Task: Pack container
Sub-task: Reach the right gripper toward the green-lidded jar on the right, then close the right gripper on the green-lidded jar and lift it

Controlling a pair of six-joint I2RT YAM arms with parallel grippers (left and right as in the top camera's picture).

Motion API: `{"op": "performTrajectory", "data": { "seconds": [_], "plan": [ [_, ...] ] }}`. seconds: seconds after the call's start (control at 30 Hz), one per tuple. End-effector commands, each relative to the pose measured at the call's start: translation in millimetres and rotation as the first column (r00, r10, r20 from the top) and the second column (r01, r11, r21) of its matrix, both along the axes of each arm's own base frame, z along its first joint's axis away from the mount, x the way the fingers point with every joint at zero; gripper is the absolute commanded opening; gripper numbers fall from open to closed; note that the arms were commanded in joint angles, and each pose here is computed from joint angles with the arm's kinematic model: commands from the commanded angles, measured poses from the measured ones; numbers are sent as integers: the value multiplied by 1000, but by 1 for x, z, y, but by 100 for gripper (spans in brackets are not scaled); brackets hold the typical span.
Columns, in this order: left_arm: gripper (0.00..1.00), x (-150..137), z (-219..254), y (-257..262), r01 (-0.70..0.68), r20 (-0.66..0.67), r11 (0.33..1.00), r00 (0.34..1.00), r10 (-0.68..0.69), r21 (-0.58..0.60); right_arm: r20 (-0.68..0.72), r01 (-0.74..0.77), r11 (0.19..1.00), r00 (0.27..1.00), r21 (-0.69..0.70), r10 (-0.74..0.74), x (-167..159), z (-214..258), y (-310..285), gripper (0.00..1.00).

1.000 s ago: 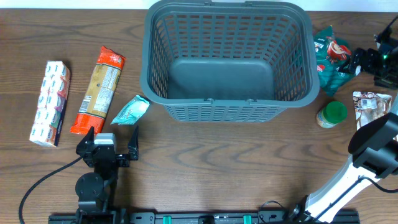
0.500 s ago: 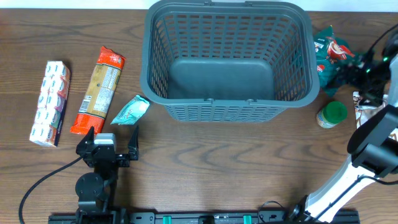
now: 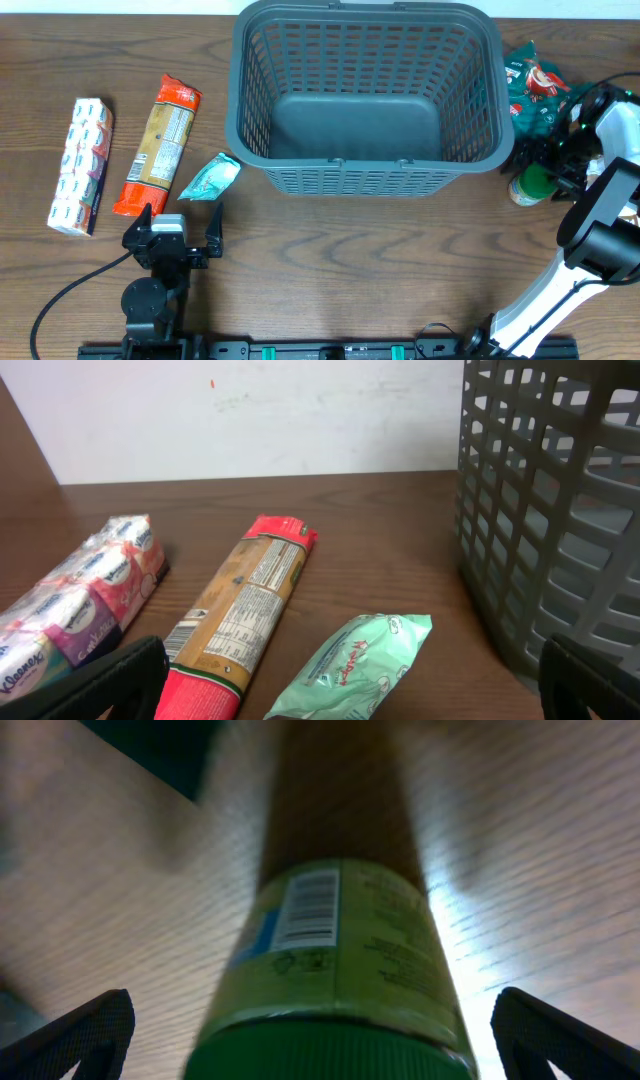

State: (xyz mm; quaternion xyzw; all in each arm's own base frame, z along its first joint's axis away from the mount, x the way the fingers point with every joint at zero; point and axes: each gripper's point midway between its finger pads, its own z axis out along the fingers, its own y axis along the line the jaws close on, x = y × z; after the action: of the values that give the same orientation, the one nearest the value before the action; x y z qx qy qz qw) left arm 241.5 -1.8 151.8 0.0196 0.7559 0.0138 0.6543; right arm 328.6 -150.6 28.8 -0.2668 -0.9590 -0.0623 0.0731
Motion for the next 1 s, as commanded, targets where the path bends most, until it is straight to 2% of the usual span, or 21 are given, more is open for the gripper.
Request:
{"op": "performTrajectory", "data": {
  "seconds": [0.0, 0.67, 0.8, 0.97],
  "plan": [
    [99, 0, -15, 2, -7, -34, 1000, 999, 8, 16, 10, 1, 1000, 1000, -28, -1, 0, 8, 3, 99],
    [98, 0, -15, 2, -7, -34, 1000, 999, 8, 16, -4, 32, 999, 999, 8, -32, -3, 9, 11, 99],
    [99, 0, -15, 2, -7, -34, 1000, 999, 8, 16, -8, 31, 999, 999, 9, -31, -4, 10, 11, 94],
    [98, 0, -15, 2, -7, -34, 1000, 999, 8, 16, -10, 31, 999, 999, 9, -31, -5, 10, 11, 94]
  ]
}}
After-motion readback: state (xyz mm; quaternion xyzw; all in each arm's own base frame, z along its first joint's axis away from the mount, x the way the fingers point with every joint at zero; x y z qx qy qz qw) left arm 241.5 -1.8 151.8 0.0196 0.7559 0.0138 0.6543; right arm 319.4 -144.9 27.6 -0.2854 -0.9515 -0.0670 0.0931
